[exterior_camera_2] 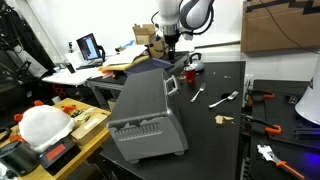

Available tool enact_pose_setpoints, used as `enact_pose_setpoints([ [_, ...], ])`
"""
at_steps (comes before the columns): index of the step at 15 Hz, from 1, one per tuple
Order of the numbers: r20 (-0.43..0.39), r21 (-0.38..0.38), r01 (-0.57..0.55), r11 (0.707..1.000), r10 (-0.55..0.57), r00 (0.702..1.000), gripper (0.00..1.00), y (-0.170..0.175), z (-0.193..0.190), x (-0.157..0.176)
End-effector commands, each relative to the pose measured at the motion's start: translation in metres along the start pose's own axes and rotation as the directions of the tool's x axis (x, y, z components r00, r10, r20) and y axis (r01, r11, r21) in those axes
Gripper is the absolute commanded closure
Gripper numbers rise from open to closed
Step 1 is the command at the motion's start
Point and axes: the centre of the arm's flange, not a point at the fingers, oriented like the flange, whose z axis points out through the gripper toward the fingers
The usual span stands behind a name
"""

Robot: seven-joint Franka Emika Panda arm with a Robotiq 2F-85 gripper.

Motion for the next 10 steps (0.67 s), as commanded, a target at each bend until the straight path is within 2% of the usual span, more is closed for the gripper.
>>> enact_pose_setpoints([
  [1,-0.059,0.045,-0.078,0.996,0.081,0.995,0.0,0.004,-0.01,0.008],
  [6,-0.169,0.036,-0.161,0.986,0.165,0.972,0.0,0.01,-0.015,0.015],
  [10,-0.193,0.098,-0.214,0.972,0.23,0.954,0.0,0.009,-0.017,0.019],
])
